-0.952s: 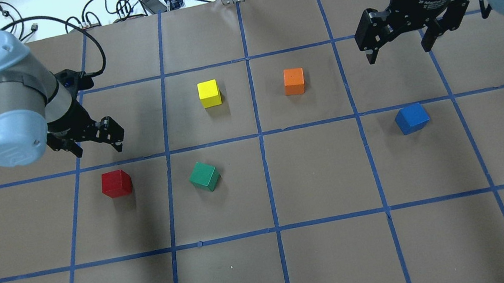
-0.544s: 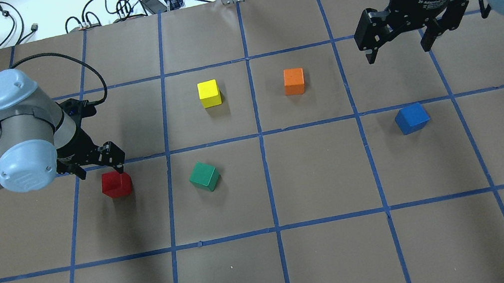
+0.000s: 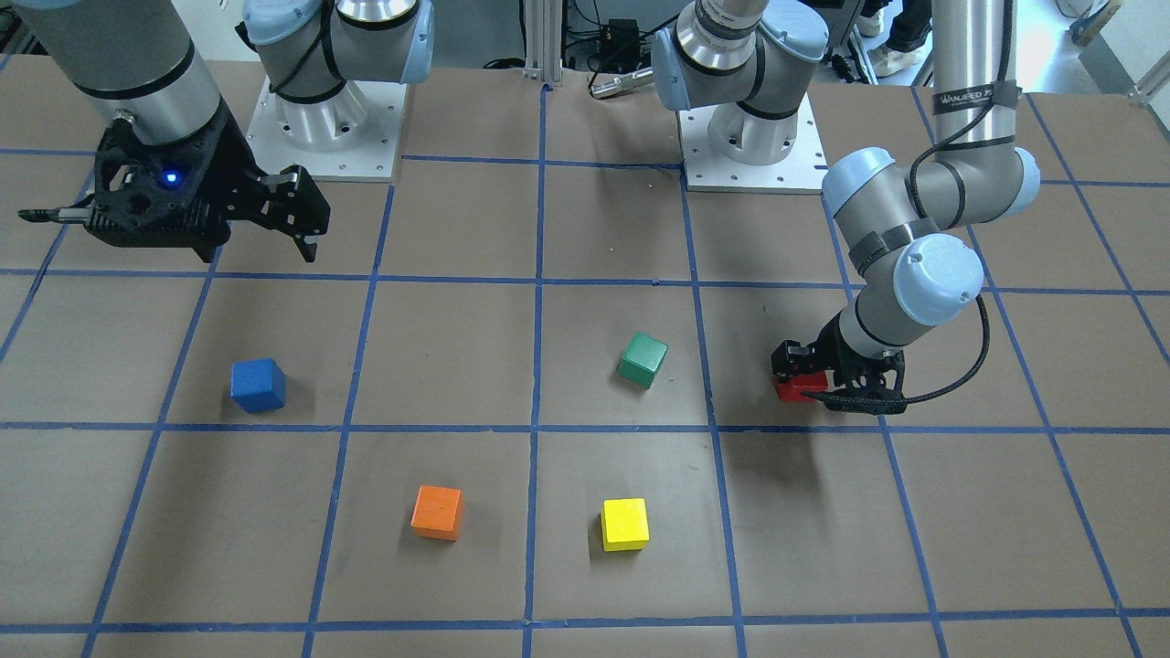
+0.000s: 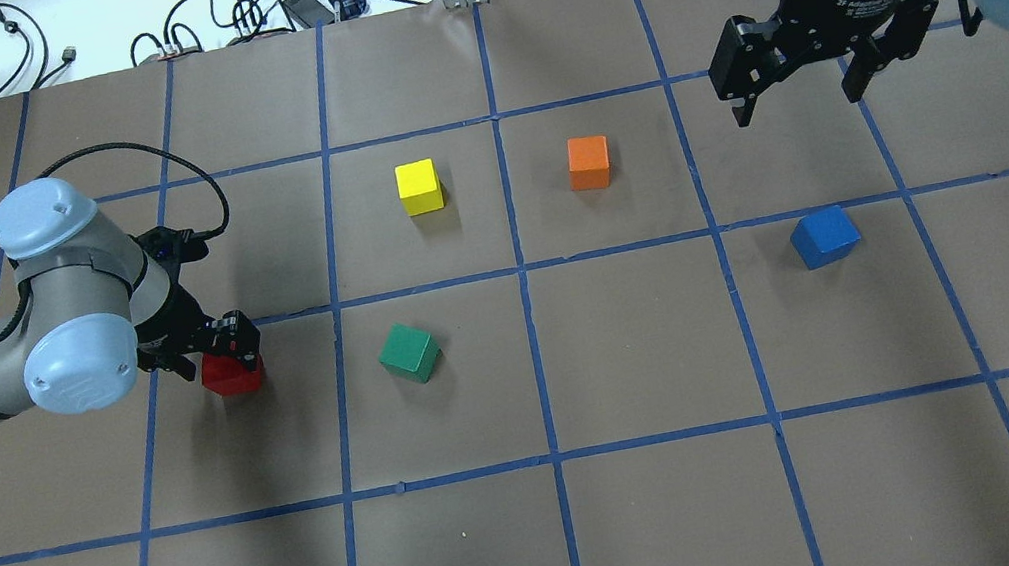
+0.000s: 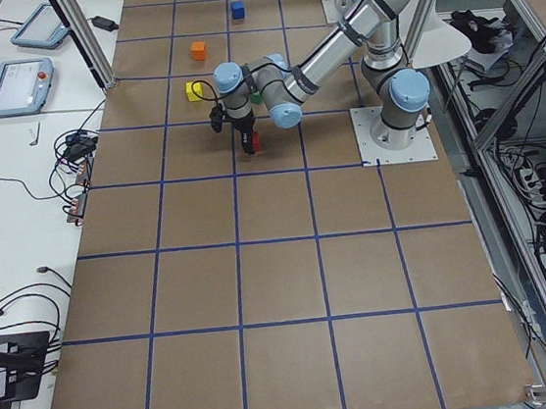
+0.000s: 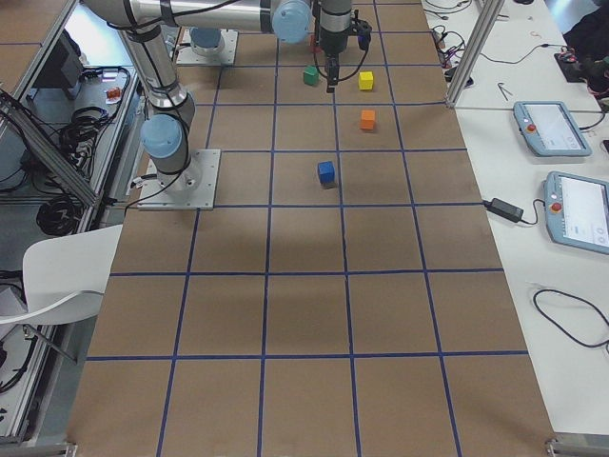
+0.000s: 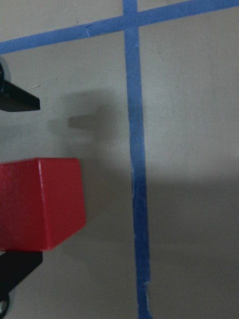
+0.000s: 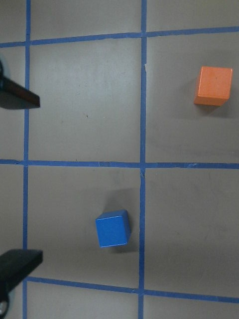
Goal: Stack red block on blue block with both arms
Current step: 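Carry the red cube with the left gripper toward the table center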
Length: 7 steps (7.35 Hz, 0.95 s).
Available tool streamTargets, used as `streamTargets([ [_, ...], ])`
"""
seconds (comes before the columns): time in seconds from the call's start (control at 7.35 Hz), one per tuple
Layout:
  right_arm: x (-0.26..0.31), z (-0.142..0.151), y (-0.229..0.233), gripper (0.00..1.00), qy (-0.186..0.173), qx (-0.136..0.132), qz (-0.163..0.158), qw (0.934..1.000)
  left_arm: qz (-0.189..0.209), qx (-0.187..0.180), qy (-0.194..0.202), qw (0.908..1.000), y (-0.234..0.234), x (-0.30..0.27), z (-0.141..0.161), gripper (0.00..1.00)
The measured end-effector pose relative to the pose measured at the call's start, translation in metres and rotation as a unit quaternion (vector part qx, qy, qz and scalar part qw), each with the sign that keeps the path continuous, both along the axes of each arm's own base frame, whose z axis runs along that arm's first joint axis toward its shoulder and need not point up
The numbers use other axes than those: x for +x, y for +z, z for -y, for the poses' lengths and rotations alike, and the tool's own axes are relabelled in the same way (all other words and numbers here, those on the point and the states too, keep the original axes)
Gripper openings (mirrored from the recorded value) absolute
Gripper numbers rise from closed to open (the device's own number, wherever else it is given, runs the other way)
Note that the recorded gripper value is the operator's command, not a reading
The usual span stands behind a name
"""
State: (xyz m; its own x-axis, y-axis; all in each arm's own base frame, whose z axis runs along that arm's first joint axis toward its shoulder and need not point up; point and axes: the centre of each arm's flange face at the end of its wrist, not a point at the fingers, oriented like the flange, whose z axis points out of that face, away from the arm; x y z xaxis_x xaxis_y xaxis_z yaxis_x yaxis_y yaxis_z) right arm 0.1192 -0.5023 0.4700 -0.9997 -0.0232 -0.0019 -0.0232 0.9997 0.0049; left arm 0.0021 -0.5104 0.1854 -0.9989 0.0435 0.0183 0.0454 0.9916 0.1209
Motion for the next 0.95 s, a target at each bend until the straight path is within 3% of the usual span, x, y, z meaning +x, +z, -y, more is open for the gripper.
streamTargets([
  [0.27, 0.000, 0.000, 0.000, 1.00, 0.000, 0.000, 0.000, 1.0000, 0.000, -0.012, -0.022, 0.9997, 0.010, -0.018, 0.007, 0.00],
  [0.54, 0.000, 0.000, 0.000, 1.00, 0.000, 0.001, 0.000, 1.0000, -0.003, -0.024, -0.057, 0.9981, 0.049, -0.085, 0.028, 0.00],
  [0.95, 0.000, 0.000, 0.000, 1.00, 0.000, 0.002, 0.000, 1.0000, -0.011, -0.046, -0.027, 0.9985, 0.096, -0.233, 0.040, 0.00],
])
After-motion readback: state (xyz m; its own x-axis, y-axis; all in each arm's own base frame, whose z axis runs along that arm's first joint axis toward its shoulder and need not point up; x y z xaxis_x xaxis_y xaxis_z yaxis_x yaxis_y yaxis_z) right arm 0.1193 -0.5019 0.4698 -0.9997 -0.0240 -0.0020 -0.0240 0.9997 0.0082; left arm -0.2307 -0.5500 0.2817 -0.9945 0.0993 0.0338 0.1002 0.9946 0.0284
